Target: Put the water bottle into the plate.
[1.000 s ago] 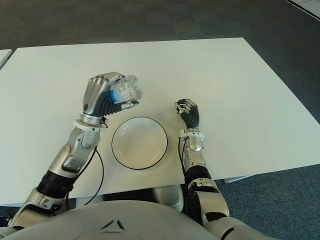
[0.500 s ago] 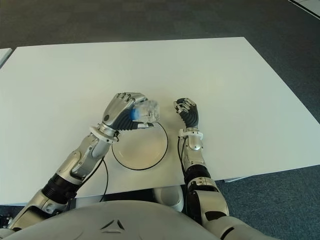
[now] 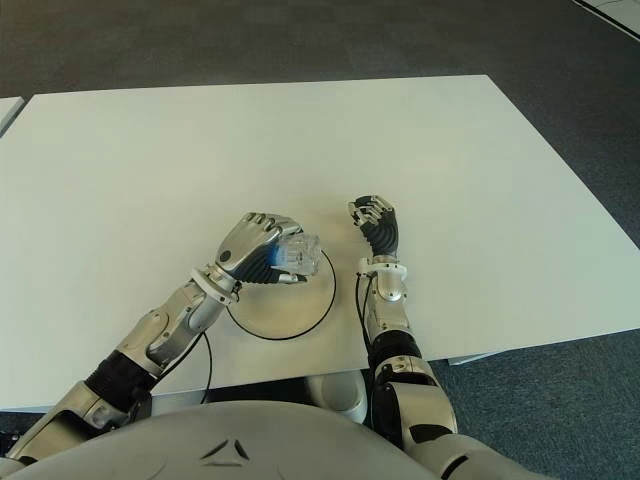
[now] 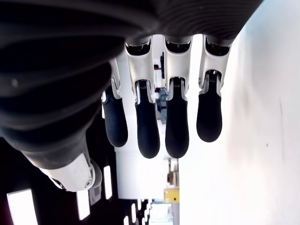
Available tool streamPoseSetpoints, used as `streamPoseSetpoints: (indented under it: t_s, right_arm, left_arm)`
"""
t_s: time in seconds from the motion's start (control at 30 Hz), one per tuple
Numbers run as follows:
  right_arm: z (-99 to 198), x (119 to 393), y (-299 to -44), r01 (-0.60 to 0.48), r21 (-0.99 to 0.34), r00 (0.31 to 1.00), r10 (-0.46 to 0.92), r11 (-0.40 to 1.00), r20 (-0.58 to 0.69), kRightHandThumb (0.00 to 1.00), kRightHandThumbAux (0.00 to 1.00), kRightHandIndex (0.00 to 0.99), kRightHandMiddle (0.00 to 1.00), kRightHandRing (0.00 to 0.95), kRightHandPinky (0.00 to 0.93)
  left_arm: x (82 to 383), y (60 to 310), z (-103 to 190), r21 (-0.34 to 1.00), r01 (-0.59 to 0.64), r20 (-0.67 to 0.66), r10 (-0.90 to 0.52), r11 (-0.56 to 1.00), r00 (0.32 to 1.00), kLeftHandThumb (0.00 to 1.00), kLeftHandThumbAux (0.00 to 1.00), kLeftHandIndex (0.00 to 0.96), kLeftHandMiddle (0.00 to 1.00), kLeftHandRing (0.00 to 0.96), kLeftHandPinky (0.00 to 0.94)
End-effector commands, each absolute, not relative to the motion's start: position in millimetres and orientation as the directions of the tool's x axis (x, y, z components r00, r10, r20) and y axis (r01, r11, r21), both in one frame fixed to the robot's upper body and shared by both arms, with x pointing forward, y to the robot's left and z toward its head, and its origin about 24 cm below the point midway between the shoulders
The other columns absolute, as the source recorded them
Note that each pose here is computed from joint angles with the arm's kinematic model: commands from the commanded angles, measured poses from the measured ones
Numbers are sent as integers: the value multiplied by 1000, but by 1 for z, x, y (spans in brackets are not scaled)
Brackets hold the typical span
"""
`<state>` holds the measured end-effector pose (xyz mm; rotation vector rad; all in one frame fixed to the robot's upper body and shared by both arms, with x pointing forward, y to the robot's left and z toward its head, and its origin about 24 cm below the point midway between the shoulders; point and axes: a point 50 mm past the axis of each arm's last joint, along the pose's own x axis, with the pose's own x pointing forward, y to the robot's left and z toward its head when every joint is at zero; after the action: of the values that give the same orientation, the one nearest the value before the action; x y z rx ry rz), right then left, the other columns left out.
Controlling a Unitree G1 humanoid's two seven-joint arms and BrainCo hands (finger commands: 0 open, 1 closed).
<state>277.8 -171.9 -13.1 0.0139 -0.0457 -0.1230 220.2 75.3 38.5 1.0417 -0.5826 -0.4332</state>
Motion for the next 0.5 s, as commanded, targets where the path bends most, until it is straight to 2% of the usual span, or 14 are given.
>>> streamPoseSetpoints:
  t_s: [0.03, 0.4, 0.5]
  right_arm:
    - [-19, 275, -171, 127, 28, 992, -127, 992, 9, 710, 728, 430, 487, 505, 548]
    - [-19, 275, -170, 143, 29, 990, -143, 989, 8, 711, 729, 430, 486, 505, 550]
    - [-20, 274, -171, 144, 34, 989, -145, 989, 8, 711, 729, 430, 486, 505, 551]
  left_arm:
    - [216, 75, 29, 897, 126, 172, -597, 424, 784, 745, 698, 443, 888, 886, 895]
    - [214, 78, 18, 880, 282, -1, -592, 382, 806, 745, 698, 443, 880, 876, 858]
    - [214, 79, 13, 859, 362, -95, -583, 361, 807, 745, 698, 443, 872, 868, 840]
